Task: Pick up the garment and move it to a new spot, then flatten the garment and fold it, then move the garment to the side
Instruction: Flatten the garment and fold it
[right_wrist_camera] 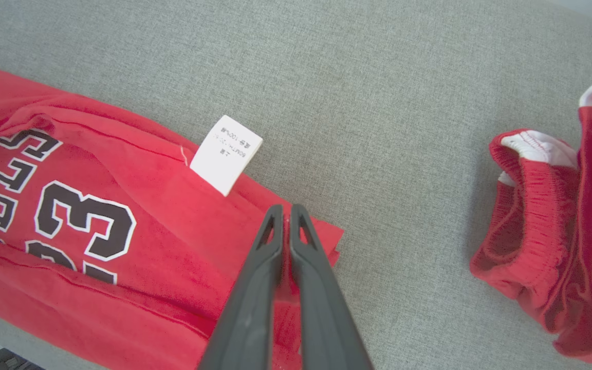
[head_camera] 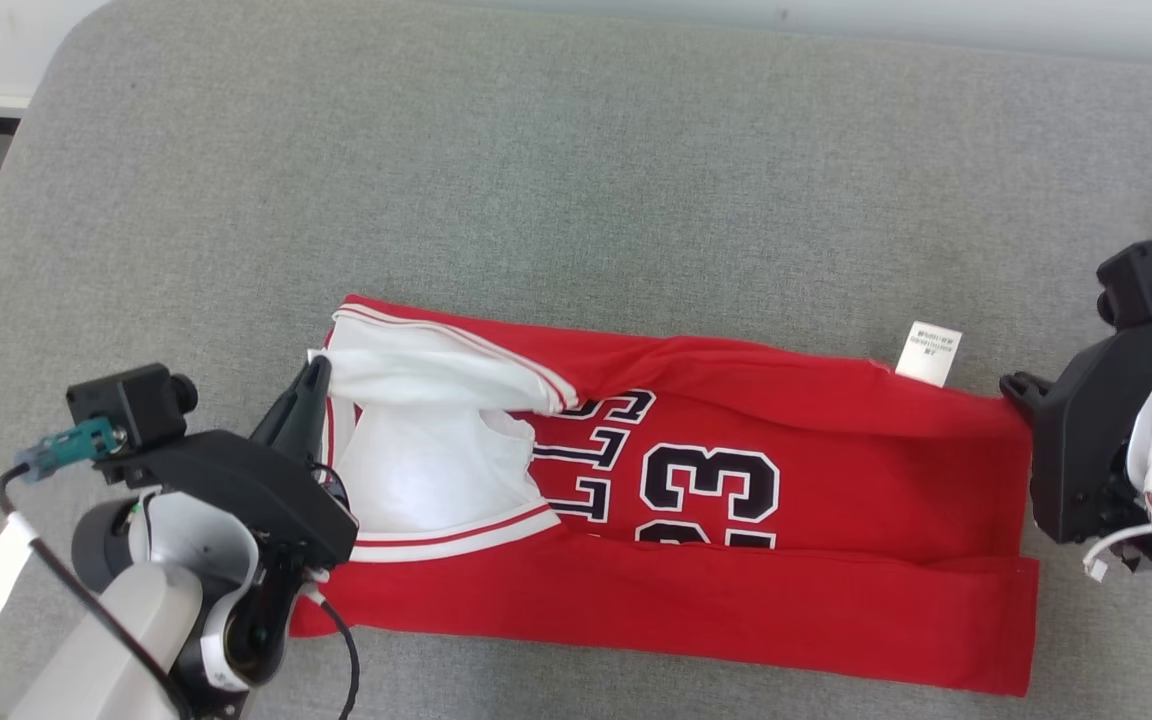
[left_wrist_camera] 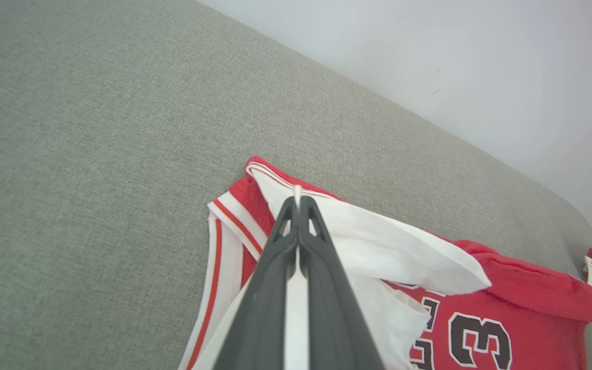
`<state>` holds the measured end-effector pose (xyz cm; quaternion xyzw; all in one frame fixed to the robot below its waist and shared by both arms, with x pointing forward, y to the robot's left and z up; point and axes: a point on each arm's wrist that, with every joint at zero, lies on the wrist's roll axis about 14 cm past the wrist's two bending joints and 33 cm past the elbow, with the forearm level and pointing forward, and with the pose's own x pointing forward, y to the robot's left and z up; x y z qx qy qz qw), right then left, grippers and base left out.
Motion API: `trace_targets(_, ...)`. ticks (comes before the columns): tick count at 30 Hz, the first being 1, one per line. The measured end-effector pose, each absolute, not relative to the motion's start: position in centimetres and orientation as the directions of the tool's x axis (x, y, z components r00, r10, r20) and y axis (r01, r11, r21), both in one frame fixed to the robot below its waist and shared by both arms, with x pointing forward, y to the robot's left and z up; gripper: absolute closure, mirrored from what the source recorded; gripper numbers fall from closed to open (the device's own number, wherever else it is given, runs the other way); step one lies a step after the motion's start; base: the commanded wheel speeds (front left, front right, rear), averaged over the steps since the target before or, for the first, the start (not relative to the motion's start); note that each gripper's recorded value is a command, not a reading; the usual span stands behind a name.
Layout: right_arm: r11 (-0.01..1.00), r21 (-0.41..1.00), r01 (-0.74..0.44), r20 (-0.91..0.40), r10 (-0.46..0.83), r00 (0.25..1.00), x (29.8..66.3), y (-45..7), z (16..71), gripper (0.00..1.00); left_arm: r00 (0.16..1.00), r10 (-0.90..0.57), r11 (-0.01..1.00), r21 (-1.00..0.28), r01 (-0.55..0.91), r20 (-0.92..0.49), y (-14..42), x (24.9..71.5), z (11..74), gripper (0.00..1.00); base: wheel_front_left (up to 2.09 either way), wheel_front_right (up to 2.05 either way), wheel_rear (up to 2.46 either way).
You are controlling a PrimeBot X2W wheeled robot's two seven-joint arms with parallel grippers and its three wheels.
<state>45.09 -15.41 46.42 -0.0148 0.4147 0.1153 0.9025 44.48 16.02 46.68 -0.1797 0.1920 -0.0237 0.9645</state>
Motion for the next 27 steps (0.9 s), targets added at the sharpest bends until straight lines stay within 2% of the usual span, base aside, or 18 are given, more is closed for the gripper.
trace_targets(9,0.950,-0.039,-0.310,-0.811,0.152,0.565,43.4,-16.4,45.1,1.00,0.905,-0.109,0.924,-0.378,-0.061,-0.411,16.2,43.2,45.2,1.00,0.00,0.00,0.00)
trace_targets(16,0.879,-0.179,-0.442,-0.855,0.083,0.511,43.0,-17.1,43.8,1.00,0.894,-0.100,0.916,-0.392,-0.090,-0.437,16.4,42.8,44.2,1.00,0.00,0.00,0.00)
trace_targets(27,0.828,-0.180,-0.531,-0.876,0.110,0.469,42.9,-15.4,43.0,1.00,0.897,-0.061,0.911,-0.391,-0.129,-0.438,17.7,41.6,44.4,1.00,0.00,0.00,0.00)
